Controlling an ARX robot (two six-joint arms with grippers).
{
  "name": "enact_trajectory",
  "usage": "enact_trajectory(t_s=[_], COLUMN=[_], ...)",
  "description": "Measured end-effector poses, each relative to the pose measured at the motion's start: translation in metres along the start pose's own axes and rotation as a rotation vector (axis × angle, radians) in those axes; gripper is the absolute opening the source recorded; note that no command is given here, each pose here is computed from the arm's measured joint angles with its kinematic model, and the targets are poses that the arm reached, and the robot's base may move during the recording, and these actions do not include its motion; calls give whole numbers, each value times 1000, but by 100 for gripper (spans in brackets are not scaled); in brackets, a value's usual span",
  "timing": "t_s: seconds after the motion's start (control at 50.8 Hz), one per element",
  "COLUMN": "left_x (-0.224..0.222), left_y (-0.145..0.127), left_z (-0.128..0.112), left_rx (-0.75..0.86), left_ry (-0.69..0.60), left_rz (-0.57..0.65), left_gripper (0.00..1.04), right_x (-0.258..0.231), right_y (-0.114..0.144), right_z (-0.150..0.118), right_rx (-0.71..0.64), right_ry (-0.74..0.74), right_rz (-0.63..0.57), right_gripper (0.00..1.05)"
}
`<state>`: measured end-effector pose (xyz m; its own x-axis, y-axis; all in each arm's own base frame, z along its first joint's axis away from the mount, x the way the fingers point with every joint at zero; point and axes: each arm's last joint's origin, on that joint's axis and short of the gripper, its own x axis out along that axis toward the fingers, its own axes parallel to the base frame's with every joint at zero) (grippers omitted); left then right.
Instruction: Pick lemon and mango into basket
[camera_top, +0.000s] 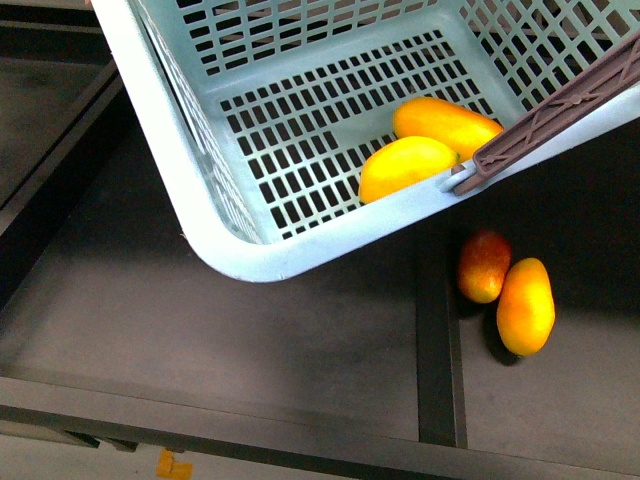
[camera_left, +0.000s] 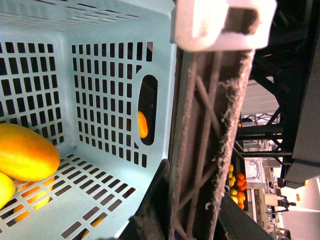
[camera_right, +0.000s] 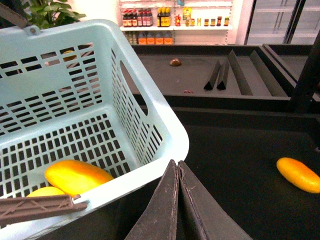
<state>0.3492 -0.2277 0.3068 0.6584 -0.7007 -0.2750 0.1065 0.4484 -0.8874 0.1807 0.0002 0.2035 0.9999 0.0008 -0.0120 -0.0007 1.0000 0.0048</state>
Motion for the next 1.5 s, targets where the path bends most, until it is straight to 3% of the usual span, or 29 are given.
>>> enact_trajectory(t_s=[0.748, 1.496], left_x=[0, 0], left_y=[0, 0], left_z=[0, 0], left_rx=[0, 0], left_ry=[1, 1], left_rz=[-1, -1], left_gripper=[7, 7], right_x=[-50, -69], right_y=[0, 0], right_z=[-34, -32], right_rx=[0, -1], right_ry=[-15, -31], right_rz=[0, 0], right_gripper=[2, 2])
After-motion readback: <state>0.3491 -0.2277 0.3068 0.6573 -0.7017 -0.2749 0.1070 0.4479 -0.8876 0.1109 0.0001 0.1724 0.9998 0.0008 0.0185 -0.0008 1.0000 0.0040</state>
